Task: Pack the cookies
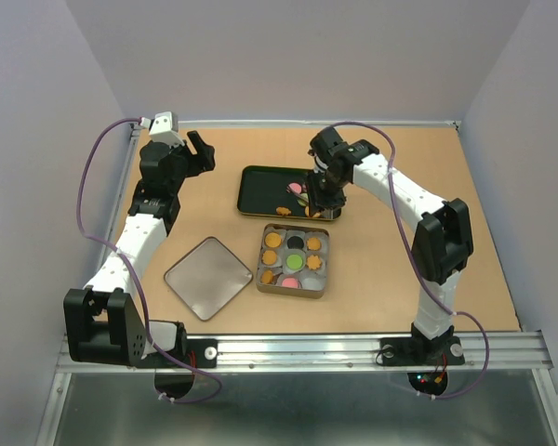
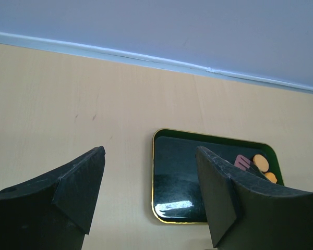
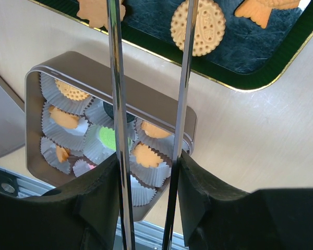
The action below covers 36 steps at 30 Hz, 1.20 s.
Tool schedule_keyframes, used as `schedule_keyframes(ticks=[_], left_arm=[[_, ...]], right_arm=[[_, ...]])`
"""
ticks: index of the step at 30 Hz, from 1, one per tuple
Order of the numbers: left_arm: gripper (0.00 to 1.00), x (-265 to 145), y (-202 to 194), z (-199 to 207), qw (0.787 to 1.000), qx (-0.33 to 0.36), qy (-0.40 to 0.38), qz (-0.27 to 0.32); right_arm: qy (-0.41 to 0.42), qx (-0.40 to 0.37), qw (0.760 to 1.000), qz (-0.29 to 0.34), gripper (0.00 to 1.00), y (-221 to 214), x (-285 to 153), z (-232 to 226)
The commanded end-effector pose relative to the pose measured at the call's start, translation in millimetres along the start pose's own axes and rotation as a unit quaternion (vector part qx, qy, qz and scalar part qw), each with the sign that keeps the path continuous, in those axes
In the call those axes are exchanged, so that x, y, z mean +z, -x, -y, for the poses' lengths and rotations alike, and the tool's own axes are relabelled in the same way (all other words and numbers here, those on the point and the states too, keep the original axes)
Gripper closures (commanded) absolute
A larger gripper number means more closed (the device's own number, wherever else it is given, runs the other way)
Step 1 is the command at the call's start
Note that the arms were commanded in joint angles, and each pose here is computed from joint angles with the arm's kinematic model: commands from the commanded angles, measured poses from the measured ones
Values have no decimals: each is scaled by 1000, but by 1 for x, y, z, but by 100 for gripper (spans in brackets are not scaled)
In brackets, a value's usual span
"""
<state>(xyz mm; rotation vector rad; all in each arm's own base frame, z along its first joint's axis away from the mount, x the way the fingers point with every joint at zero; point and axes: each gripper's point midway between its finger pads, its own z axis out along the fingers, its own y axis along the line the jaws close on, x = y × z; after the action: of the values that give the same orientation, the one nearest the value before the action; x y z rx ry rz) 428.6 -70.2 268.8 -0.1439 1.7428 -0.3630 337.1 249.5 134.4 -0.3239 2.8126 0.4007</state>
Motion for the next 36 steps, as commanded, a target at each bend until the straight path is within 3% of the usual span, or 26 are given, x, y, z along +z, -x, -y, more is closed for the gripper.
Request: schedule_keyframes(ticks=[1, 18, 25, 36], left_arm=[[20, -2, 23, 11, 999, 6, -15, 30], [20, -2, 23, 12, 999, 6, -16, 30], [20, -3, 24, 12, 999, 6, -17, 29], [20, -3, 25, 11, 999, 9, -13, 31]], right_arm=[[11, -15, 1000, 14, 53, 9, -1, -13], [-10, -12, 1000, -3, 53, 5, 19, -6], [-11, -14, 1000, 2, 60, 6, 15, -6], [9, -10, 996, 84, 62, 30, -46, -20]])
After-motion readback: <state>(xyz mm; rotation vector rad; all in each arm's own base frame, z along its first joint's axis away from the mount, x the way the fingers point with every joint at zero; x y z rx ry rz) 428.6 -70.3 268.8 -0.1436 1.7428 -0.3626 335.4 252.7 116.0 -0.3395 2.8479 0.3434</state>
